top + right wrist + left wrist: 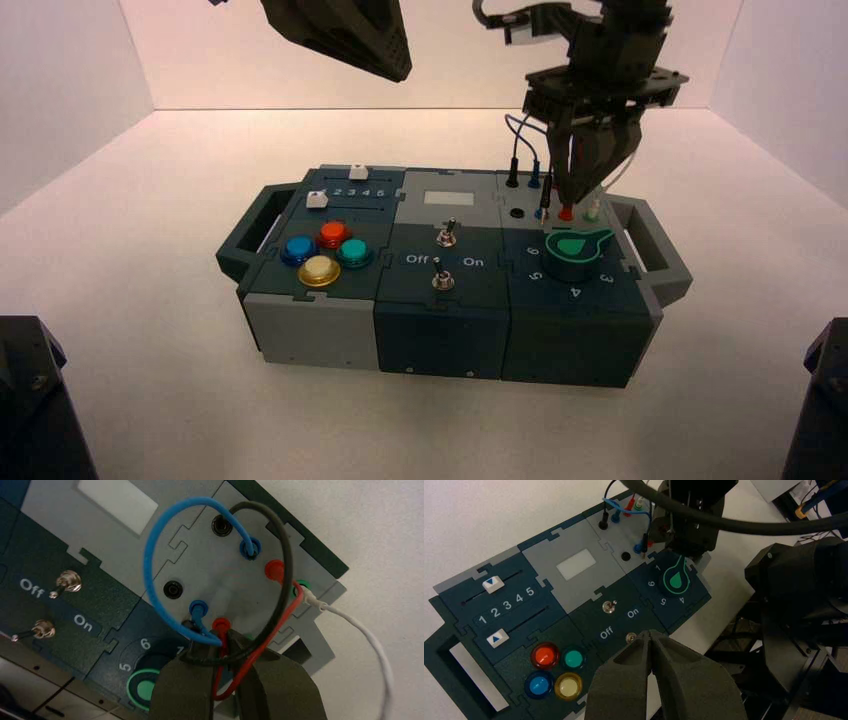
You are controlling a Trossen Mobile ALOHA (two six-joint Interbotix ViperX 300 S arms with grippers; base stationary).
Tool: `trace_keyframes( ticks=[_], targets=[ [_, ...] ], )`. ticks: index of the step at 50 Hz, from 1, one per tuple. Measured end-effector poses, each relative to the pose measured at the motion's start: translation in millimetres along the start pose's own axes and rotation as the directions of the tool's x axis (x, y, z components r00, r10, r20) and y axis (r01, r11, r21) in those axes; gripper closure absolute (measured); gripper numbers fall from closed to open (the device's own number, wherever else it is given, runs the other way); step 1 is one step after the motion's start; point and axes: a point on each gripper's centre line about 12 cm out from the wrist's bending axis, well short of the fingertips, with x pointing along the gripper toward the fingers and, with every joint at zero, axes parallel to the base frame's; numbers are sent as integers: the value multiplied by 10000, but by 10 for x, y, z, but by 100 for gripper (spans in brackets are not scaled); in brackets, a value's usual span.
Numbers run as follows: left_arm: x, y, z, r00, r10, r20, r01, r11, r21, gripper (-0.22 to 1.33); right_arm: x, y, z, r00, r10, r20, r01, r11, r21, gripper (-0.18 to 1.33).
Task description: Pull the red wire.
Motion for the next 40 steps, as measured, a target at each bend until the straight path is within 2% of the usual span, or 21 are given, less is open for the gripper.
trace_keyframes(
  ticks=[8, 17, 30, 40],
  targets=[
    [0, 1, 0, 10000, 8, 2, -8, 10000, 28, 128, -190, -25, 77, 9996, -130, 240, 130, 9999, -6, 112],
    [4, 4, -2, 10000, 33, -24, -33, 10000, 37, 128, -294, -25, 72, 9998, -174, 7, 174, 9998, 10, 112],
    [8, 11, -6, 9999, 93, -58, -92, 9999, 129, 127, -309, -20, -7, 9978, -140, -651, 144, 9999, 55, 112],
    [7, 24, -13, 9998, 177, -131, -172, 9990, 408, 128, -282, -25, -24, 9968, -136, -788, 143, 9999, 75, 112]
  ],
)
